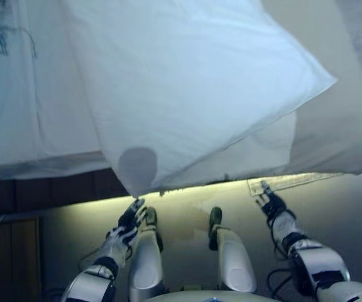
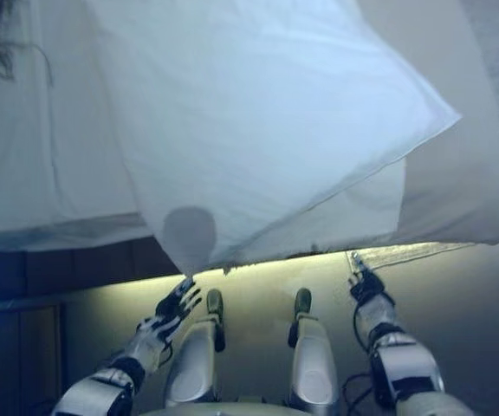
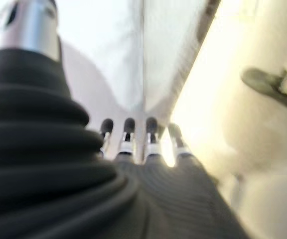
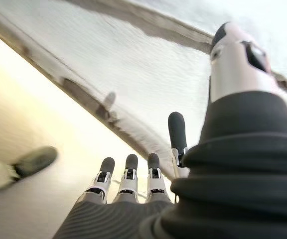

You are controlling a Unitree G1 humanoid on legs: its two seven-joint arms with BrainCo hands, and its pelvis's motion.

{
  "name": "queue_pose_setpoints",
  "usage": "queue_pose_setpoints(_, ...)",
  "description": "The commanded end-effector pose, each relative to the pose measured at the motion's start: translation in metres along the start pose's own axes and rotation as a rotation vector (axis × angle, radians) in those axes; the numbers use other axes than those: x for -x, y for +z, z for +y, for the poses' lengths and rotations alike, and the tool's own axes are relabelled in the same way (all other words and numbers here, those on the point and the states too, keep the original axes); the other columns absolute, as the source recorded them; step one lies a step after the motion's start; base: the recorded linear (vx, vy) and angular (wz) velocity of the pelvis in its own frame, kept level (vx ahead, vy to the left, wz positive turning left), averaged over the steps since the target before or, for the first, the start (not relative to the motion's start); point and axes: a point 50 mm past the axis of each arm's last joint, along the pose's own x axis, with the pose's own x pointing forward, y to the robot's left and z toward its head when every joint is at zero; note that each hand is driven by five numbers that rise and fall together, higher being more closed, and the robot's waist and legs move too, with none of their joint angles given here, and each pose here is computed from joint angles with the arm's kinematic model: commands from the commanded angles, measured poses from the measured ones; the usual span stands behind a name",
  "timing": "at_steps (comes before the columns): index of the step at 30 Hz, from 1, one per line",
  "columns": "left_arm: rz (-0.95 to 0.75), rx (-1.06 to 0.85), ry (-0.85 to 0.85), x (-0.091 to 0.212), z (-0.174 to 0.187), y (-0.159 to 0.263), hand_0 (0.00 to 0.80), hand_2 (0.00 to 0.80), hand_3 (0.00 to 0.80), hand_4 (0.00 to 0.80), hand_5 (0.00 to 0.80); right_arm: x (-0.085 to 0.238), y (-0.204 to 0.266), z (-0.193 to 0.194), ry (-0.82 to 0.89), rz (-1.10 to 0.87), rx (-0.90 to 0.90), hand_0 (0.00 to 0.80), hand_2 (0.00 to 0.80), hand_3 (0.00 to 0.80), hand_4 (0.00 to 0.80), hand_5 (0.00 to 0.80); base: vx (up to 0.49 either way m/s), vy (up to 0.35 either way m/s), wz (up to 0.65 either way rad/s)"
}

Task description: Make the bed neatly

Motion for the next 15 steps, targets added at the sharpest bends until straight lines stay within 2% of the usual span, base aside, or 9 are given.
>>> queue_pose_setpoints(1, -0.127, -0.005, -0.067, -0.003, -0.006, 0.030, 0.000, 0.000, 0.000, 0.000, 0.000, -0.003, 0.022, 0.029, 0.153, -0.023, -0.073, 0.000, 0.000, 0.000, 0.000, 0.000, -0.034, 0.025, 0.25)
queue_pose_setpoints(8, -0.266, 0.035, -0.158, -0.003, -0.023, 0.056, 0.000, 0.000, 0.000, 0.000, 0.000, 0.000, 0.098, 0.057, 0.233, -0.181, -0.008, 0.000, 0.000, 0.000, 0.000, 0.000, -0.038, 0.033, 0.20)
queue_pose_setpoints(15, -0.372, 0.061, -0.244, -0.001, -0.041, 0.072, 0.000, 0.000, 0.000, 0.000, 0.000, 0.011, 0.149, 0.070, 0.251, -0.290, 0.059, 0.000, 0.000, 0.000, 0.000, 0.000, -0.019, 0.022, 0.07)
